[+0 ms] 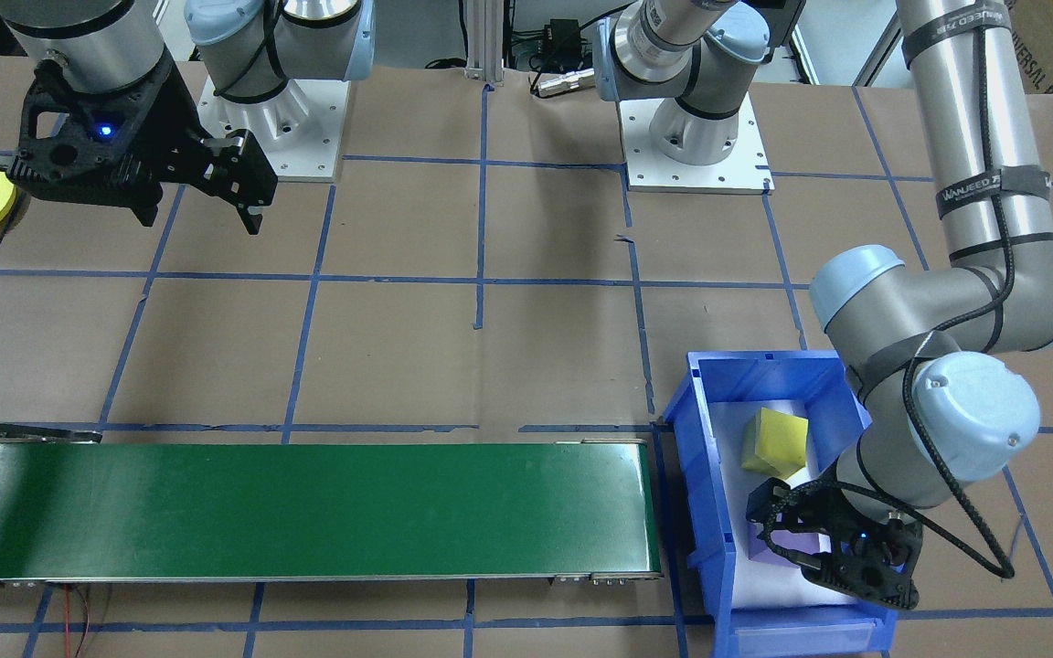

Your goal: Move block left to right into plate

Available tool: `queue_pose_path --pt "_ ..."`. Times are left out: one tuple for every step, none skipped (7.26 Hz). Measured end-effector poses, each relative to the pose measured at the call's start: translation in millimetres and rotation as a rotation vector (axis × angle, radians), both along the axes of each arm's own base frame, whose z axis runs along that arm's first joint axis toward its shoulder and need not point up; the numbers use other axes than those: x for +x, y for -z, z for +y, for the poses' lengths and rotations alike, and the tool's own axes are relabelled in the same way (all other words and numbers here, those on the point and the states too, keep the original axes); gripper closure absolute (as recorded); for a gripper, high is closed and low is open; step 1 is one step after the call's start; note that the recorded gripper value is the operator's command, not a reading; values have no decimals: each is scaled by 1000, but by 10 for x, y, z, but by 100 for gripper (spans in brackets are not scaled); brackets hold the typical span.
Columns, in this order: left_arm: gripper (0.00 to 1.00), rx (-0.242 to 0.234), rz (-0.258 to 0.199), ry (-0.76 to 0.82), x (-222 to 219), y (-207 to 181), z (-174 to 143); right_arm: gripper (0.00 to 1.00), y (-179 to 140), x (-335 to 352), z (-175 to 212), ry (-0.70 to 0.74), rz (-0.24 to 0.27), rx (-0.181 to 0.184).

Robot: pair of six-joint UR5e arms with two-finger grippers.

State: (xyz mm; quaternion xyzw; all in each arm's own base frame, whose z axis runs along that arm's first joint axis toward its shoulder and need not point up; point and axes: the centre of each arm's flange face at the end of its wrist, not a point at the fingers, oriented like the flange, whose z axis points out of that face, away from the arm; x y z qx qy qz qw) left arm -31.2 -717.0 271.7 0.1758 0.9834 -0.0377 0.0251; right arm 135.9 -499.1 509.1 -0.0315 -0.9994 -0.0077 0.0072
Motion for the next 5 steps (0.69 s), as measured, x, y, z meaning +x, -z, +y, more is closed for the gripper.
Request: queue_pose_path --pt "2 26 0 6 3 143 1 0 1 -3 -2 1 -1 0" --pt "24 47 -2 8 8 264 1 0 1 -8 -3 1 0 0" --pt "51 62 -3 8 13 365 -5 0 1 -14 -4 1 3 0" --pt "52 72 -10 8 21 432 -13 0 1 -15 -6 1 3 -1" --pt "52 72 -19 6 32 426 -17 0 1 -16 -6 2 3 -1"
